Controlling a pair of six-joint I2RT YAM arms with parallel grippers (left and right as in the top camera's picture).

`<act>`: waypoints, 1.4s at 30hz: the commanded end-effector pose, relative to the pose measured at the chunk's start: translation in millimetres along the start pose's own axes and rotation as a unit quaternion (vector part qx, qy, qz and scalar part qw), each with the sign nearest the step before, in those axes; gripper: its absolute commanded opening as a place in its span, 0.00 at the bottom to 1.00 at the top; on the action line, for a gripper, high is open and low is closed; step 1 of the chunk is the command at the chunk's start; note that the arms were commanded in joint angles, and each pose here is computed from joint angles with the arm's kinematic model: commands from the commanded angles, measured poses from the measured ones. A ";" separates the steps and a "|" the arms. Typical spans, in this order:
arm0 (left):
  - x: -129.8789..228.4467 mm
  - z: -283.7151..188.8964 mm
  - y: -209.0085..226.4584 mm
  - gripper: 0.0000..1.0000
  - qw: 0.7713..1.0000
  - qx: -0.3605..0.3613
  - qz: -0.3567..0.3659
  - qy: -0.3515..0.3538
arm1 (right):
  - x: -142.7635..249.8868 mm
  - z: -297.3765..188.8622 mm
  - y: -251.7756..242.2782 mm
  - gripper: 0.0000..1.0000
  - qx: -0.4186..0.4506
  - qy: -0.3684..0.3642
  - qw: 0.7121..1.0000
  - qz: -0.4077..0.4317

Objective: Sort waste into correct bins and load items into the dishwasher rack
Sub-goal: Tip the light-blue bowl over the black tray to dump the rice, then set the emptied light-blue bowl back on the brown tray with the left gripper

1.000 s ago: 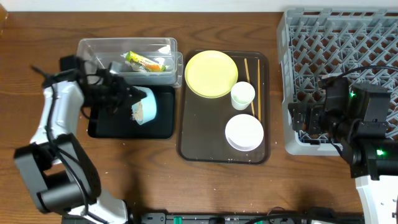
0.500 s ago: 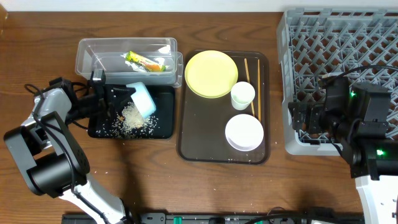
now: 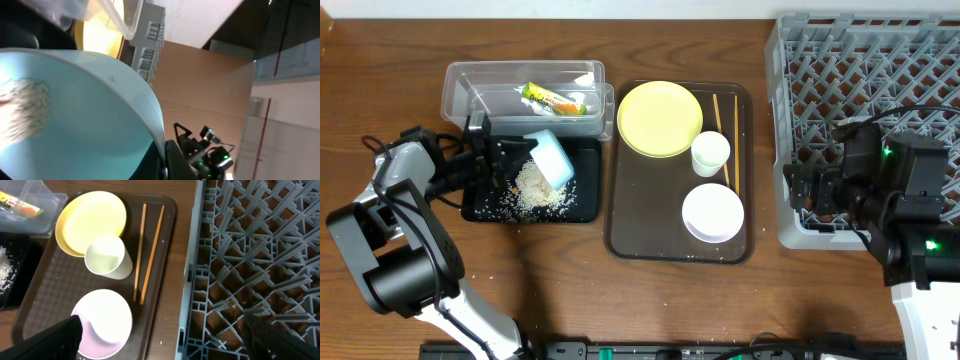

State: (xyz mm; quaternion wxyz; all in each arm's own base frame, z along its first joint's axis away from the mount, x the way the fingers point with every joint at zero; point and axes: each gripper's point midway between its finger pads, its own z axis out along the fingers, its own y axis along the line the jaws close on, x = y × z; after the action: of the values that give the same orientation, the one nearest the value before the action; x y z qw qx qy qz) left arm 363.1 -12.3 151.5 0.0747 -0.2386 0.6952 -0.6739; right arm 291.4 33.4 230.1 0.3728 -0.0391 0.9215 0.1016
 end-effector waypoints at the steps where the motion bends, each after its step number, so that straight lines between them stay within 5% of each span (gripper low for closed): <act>1: -2.6 -1.9 -3.1 0.06 1.000 0.015 -0.008 -0.003 | -7.3 -4.9 9.1 0.99 -0.013 -0.011 1.000 -0.012; 6: -3.0 -2.9 -3.3 0.06 0.999 0.016 -0.045 -0.004 | -6.5 -4.9 9.1 0.99 -0.012 -0.010 1.000 -0.012; 10: -12.5 -5.3 -3.9 0.06 1.000 0.016 -0.003 -0.010 | -6.5 -4.9 9.1 0.99 -0.013 -0.010 1.000 -0.012; 14: -13.4 -7.5 -5.8 0.06 0.997 0.018 -0.079 -0.012 | -6.3 -4.9 9.1 0.99 -0.013 -0.009 1.000 -0.012; 31: 9.2 1.6 -36.5 0.06 1.000 0.011 -0.001 0.001 | -5.4 -4.9 9.1 0.99 -0.013 -0.008 1.000 -0.011; 36: 39.6 29.7 -22.4 0.06 0.977 -0.182 0.110 0.005 | -5.5 -4.9 9.1 0.99 -0.013 -0.008 1.000 -0.011; 42: 81.9 83.5 1.3 0.06 0.890 -0.379 0.252 0.032 | -5.5 -4.9 9.1 0.99 -0.013 -0.008 1.000 -0.011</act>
State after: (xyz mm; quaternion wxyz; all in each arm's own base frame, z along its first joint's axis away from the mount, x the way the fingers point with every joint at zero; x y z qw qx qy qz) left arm 327.0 -120.6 191.7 0.1060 -0.0610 0.8757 -0.4671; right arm 290.4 33.8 229.3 0.3705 -0.0392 0.9223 0.1028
